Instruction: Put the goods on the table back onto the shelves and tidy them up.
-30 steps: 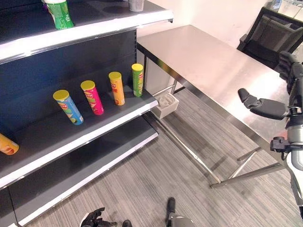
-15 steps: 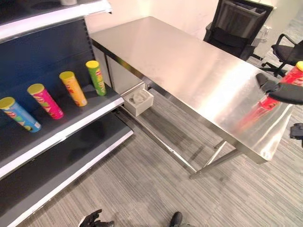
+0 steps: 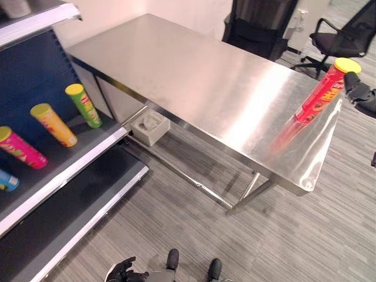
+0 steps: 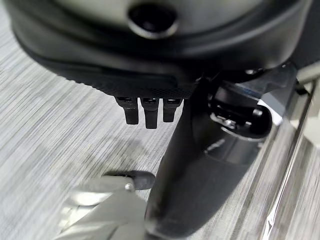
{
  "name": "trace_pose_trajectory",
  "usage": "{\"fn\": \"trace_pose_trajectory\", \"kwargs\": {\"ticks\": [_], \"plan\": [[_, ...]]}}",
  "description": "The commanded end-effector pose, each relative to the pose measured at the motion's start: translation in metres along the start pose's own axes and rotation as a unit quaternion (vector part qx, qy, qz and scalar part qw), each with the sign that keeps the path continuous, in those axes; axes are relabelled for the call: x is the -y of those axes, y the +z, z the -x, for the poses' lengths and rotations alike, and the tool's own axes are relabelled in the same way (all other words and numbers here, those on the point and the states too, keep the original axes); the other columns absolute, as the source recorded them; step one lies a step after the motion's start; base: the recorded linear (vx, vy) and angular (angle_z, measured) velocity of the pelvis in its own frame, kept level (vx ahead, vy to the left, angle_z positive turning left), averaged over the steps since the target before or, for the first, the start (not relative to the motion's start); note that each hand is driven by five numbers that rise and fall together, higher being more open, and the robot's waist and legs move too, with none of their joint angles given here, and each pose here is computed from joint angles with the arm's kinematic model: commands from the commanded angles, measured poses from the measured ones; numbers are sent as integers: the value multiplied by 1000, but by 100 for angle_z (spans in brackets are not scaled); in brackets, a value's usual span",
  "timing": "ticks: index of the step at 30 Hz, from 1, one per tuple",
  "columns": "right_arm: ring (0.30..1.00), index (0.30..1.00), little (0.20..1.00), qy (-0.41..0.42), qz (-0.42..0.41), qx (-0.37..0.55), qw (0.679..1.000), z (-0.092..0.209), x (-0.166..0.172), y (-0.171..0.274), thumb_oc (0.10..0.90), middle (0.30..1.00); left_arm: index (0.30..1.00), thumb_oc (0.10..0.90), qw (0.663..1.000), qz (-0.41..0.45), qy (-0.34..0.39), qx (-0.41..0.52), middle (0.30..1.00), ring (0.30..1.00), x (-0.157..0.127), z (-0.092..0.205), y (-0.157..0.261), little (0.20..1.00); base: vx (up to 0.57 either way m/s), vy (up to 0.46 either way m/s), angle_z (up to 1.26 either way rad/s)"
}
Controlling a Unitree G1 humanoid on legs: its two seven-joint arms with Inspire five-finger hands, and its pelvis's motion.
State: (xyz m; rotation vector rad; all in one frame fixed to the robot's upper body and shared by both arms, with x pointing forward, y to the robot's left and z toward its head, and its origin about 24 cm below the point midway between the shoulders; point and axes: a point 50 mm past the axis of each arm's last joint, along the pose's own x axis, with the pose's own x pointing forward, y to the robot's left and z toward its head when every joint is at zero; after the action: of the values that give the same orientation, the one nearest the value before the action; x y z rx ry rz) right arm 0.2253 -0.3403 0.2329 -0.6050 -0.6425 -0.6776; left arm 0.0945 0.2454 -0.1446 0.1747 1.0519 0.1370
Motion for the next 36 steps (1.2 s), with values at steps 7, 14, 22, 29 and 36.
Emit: {"fn": "trace_pose_trajectory", "kwargs": {"ticks": [7, 14, 22, 29, 36], "plan": [[900, 900, 900, -56, 5, 66, 996, -32, 16, 24, 800, 900, 900, 800, 998, -33, 18, 43, 900, 900, -20, -2, 21, 900, 26, 109, -38], [900, 900, 900, -8, -7, 72, 997, -39, -7, 30, 800, 900, 900, 800, 999, -20, 39, 33, 900, 900, -36, 3, 13, 900, -72, 22, -58], [900, 900, 900, 3, 43, -7, 999, -33, 0, -5, 800, 900, 900, 800, 999, 6, 43, -23, 900, 900, -24, 3, -13, 900, 47, 5, -6], [900, 900, 900, -14, 51, 42, 998, -40, 7, 14, 800, 900, 900, 800, 999, 0, 31, -13, 900, 900, -19, 3, -10, 900, 66, -49, 2], [900, 900, 900, -5, 33, 85, 996, -44, 4, 33, 800, 900, 900, 800, 1000, 10, 22, 10, 900, 900, -19, 4, -1, 900, 74, -166, 0]]}}
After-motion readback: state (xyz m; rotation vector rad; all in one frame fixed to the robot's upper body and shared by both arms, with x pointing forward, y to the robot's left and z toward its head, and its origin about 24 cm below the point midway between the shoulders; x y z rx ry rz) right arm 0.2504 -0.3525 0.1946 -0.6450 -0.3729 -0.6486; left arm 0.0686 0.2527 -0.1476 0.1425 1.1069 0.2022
